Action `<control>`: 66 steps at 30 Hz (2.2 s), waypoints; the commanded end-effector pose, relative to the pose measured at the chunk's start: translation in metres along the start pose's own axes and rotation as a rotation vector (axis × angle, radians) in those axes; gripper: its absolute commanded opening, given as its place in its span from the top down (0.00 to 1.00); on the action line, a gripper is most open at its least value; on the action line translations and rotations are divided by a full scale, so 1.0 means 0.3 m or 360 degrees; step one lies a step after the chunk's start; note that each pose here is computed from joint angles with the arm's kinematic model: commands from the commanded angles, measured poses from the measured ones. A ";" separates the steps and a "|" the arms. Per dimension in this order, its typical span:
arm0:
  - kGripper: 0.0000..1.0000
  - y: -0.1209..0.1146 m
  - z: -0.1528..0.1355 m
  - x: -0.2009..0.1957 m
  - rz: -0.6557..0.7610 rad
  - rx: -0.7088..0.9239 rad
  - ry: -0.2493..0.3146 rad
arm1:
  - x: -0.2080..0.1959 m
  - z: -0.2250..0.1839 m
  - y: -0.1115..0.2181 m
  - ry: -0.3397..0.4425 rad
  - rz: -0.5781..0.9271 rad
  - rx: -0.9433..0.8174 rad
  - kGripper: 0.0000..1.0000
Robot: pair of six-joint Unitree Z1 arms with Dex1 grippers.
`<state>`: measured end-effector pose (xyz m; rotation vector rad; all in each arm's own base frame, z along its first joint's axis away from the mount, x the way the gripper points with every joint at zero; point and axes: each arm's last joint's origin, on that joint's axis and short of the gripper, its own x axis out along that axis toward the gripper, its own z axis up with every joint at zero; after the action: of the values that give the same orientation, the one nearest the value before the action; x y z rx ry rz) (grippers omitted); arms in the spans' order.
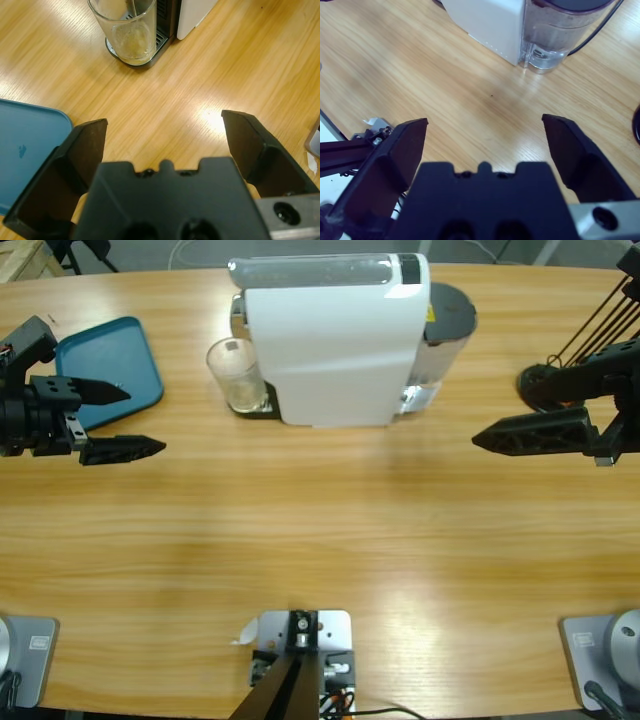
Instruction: Pour coffee
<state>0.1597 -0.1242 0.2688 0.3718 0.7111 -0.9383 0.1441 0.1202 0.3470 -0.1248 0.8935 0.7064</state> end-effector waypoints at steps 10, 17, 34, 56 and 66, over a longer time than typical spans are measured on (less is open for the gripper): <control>0.00 -0.004 -0.025 0.034 -0.0038 0.0010 0.0064 | 0.009 0.003 0.007 0.0020 0.0032 -0.0018 0.00; 0.00 -0.005 -0.028 0.034 -0.0041 0.0010 0.0066 | 0.018 0.005 0.006 0.0029 0.0037 -0.0011 0.00; 0.00 -0.003 -0.034 0.041 -0.0035 0.0024 0.0085 | 0.022 0.021 0.008 -0.0008 0.0046 -0.0006 0.00; 0.00 -0.003 -0.034 0.052 -0.0051 0.0020 0.0093 | 0.029 0.018 0.007 -0.0028 0.0051 0.0003 0.00; 0.00 0.003 -0.029 0.064 -0.0050 0.0019 0.0097 | 0.026 0.014 0.009 -0.0009 0.0069 0.0005 0.00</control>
<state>0.1652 -0.1280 0.2639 0.3848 0.7182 -0.9439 0.1481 0.1238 0.3516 -0.1079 0.8504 0.7207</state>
